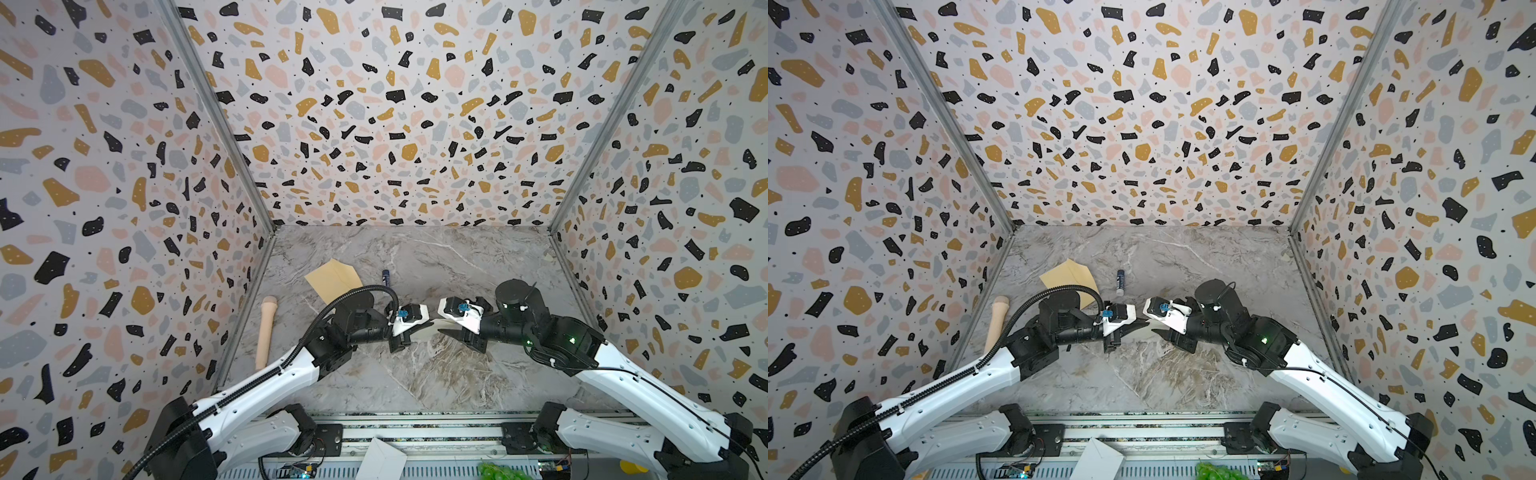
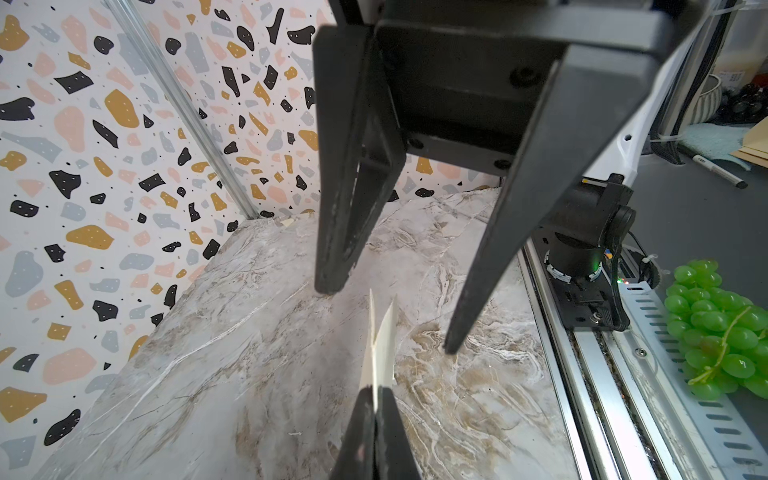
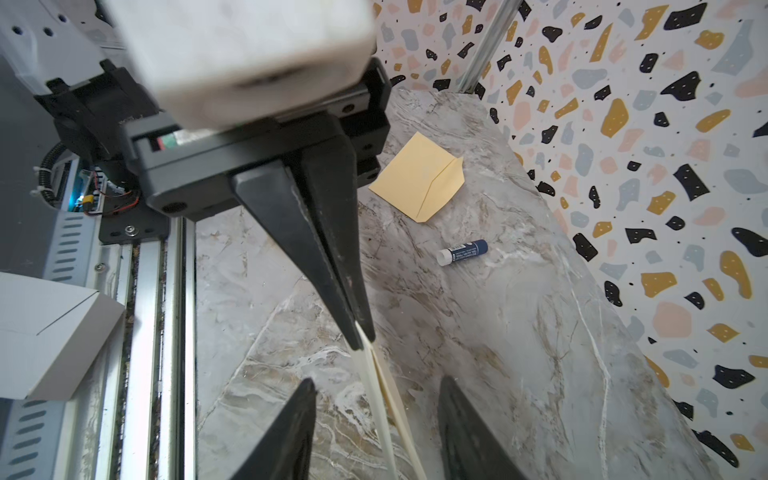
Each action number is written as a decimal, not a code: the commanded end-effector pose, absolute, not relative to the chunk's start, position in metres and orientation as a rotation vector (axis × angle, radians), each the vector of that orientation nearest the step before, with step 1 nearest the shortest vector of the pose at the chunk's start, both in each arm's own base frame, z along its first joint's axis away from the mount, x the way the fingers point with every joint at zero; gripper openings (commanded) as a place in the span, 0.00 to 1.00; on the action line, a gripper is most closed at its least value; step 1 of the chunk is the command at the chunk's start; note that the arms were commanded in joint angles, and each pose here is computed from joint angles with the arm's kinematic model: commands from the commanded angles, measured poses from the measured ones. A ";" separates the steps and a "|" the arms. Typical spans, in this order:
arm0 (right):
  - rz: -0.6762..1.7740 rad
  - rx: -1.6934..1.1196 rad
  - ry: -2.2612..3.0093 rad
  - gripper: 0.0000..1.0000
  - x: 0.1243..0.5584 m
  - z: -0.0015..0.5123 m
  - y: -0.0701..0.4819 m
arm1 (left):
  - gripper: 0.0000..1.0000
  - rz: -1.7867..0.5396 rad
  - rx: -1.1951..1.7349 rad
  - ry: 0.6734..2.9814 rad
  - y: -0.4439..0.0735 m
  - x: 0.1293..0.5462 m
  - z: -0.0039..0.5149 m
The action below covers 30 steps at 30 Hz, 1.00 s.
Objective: Place the letter into the envelope and seal it
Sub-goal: 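Grasp the folded cream letter with the right gripper beside the left gripper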
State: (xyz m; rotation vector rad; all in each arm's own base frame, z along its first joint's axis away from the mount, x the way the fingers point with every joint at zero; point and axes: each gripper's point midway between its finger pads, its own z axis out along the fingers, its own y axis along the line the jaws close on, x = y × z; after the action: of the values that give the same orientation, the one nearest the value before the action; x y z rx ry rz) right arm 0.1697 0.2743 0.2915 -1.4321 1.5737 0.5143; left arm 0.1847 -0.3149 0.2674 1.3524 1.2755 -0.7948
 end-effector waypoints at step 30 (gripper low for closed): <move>0.487 -1.453 1.526 0.00 0.165 0.294 0.270 | 0.12 -0.722 1.401 1.227 -0.308 0.179 0.265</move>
State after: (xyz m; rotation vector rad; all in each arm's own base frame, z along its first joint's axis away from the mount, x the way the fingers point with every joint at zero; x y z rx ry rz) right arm 0.1681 0.2777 0.2846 -1.4693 1.5542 0.5093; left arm 0.1810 -0.3113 0.2646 1.3905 1.2553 -0.7582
